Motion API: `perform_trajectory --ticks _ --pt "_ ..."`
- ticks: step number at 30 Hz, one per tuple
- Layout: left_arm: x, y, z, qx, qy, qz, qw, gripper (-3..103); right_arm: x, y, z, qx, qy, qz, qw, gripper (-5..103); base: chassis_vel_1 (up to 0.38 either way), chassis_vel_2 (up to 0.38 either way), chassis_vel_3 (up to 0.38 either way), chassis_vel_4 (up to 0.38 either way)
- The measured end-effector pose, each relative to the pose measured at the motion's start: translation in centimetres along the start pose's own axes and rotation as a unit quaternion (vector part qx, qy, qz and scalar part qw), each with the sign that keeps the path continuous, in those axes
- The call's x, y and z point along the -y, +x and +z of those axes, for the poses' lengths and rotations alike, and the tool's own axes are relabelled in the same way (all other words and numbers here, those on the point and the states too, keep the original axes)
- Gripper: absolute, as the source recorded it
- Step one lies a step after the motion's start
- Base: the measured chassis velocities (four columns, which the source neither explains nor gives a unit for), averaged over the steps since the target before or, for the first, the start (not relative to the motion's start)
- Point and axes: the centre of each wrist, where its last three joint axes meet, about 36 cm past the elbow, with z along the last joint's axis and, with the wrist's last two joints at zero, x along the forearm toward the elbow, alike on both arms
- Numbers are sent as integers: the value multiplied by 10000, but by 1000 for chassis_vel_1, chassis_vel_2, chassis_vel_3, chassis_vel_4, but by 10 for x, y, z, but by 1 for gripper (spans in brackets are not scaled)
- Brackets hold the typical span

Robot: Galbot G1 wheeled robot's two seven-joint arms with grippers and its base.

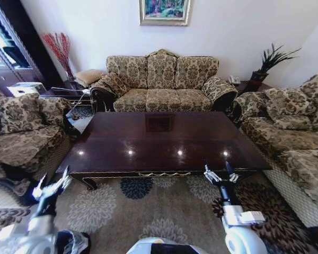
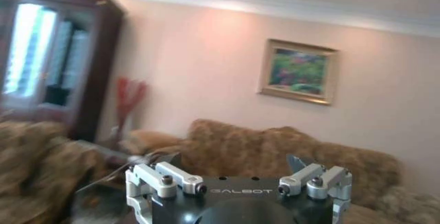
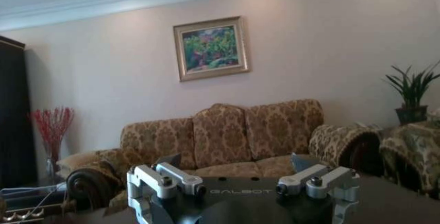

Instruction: Move to the front of the table and place the trash on the table into the trash bin.

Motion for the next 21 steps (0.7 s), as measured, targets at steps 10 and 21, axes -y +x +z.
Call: perform_trajectory --ticks 10,21 --pt "40 -6 -28 -60 -233 252 9994 103 -36 0 -38 -42 -9 -1200 9928 100 0 0 0 0" --pt "39 -2 -18 -544 -395 -60 9977 100 -55 4 -28 181 200 -1087 9937 100 0 0 0 0"
